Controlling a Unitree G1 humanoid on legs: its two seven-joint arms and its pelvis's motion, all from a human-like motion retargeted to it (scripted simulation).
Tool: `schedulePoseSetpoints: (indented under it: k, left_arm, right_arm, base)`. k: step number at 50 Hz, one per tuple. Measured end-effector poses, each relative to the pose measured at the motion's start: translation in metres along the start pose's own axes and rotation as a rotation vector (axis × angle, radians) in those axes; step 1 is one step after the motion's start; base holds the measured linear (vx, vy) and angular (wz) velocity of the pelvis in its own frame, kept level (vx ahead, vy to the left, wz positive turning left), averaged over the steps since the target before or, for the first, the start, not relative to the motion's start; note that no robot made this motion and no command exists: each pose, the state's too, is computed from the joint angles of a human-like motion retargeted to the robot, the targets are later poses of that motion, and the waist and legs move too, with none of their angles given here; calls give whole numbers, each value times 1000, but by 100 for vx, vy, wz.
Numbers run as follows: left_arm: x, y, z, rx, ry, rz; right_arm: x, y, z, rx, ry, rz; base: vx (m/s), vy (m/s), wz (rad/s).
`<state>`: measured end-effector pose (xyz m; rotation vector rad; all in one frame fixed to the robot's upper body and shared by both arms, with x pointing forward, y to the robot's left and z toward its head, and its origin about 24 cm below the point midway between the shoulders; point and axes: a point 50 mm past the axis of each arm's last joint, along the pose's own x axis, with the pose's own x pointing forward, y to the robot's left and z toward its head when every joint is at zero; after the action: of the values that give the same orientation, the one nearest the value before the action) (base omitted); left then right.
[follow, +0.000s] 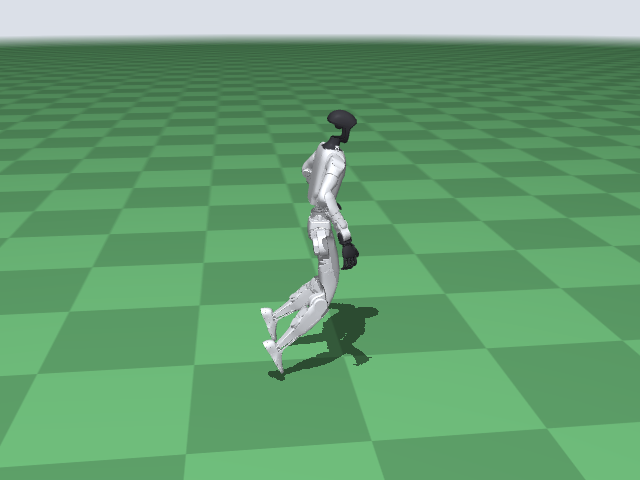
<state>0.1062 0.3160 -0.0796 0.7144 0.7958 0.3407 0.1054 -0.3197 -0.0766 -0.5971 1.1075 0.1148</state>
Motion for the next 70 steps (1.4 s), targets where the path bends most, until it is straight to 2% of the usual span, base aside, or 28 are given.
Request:
schedulePoseSetpoints:
  k: [5,12,15,20,24,26,28,31,35,40,42,47,50,53,63,70]
  left_arm:
    - [-4,8,-56,-217,383,39]
    - [-31,9,-116,-97,664,26]
    - [-45,-2,-128,-160,690,60]
    - [-30,5,-97,-338,478,127]
    - [0,21,-60,-378,366,169]
    - [11,18,-46,-347,354,171]
    - [19,-4,-26,-295,323,134]
    - [20,-31,0,-237,214,70]
    - [11,-50,20,-219,52,-65]
    - [11,-50,34,-255,-38,-194]
    - [18,-49,43,-254,-52,-184]
    - [39,-55,56,-111,35,-100]
    - [46,-61,61,13,113,-124]
    - [50,-63,77,59,84,-149]
    - [37,-57,141,-20,-345,-169]
    - [26,-56,125,-24,-371,-255]
  right_arm:
    - [26,-7,-1,-91,178,14]
    - [35,-1,27,-78,99,25]
    - [34,5,31,-89,57,21]
    - [15,-16,100,-123,-295,-76]
    - [5,-22,141,74,-478,-230]
    - [15,-3,141,226,-441,-247]
    - [29,21,125,398,-336,-239]
    - [36,46,92,503,-224,-162]
    - [31,57,45,410,-145,-75]
    - [28,56,9,398,-42,67]
    - [32,50,6,421,-11,30]
    - [46,33,-1,390,175,-277]
    - [50,27,5,360,246,-341]
    - [54,26,27,354,162,-279]
    - [51,37,81,185,-134,-141]
    - [40,43,84,155,-234,-87]
  base:
    - [5,-13,-21]
    - [12,6,4]
    - [18,14,-8]
    - [1,5,-23]
    - [-20,-19,-3]
    - [-12,-30,-47]
    - [3,37,6]
    - [15,15,31]
    - [15,-2,-25]
    - [7,-3,-25]
    - [1,-2,-32]
    - [-4,0,-39]
    - [-1,0,-7]
    - [0,-1,17]
    - [1,-1,7]
    - [0,0,-3]
